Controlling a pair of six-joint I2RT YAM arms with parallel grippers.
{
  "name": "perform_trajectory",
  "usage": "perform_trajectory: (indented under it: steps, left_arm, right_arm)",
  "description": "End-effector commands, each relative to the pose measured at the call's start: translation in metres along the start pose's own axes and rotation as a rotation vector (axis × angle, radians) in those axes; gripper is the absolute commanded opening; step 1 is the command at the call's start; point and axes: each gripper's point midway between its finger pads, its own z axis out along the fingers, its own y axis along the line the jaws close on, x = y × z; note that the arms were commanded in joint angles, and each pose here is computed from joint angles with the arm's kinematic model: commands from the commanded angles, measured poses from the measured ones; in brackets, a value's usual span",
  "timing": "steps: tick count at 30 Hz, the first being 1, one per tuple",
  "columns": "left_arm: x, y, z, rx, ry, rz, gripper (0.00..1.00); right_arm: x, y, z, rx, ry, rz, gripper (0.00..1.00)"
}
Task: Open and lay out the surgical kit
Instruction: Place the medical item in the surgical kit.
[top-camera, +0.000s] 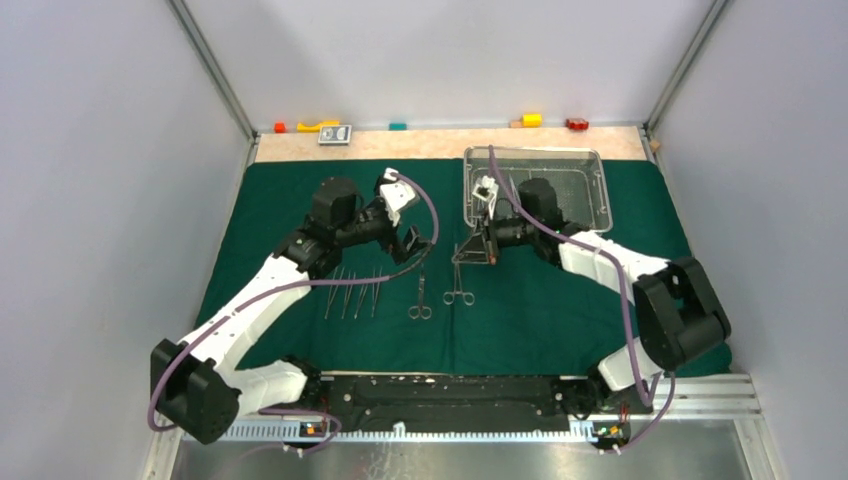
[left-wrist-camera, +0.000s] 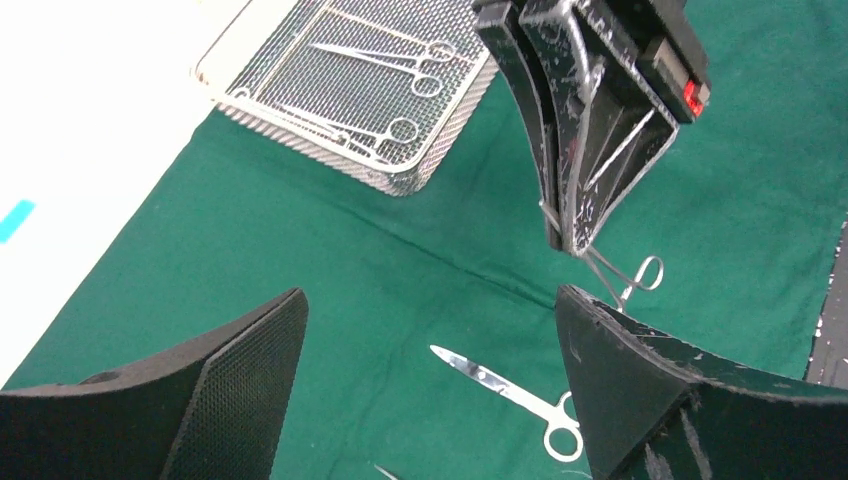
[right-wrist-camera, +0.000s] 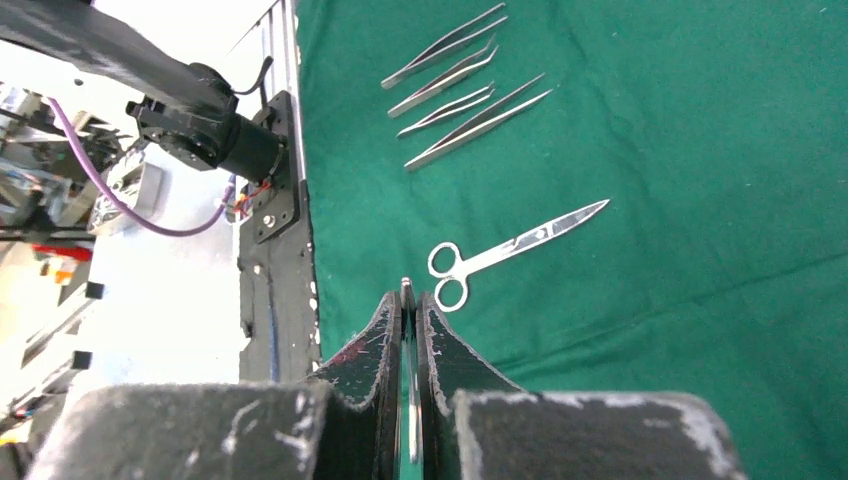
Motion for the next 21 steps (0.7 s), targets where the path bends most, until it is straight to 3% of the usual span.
perform_trajectory:
  steps: [1, 10, 21]
  left_arm:
    - [-0.016, 0.013, -0.015, -0.086, -0.020, 0.030, 0.98]
    - [-0.014, 0.012, -0.012, -0.077, -0.034, 0.019, 0.99]
    - [-0.017, 0.006, -0.010, -0.039, -0.052, 0.005, 0.99]
  right_arm:
    - [-0.001, 0.000, 0.020, -0.068, -0.022, 0.037, 0.00]
    - [0.022, -0.029, 0.047, -0.108, 0.018, 0.220, 0.00]
    - [0.038, -0.044, 0.058, -0.117, 0.047, 0.267, 0.00]
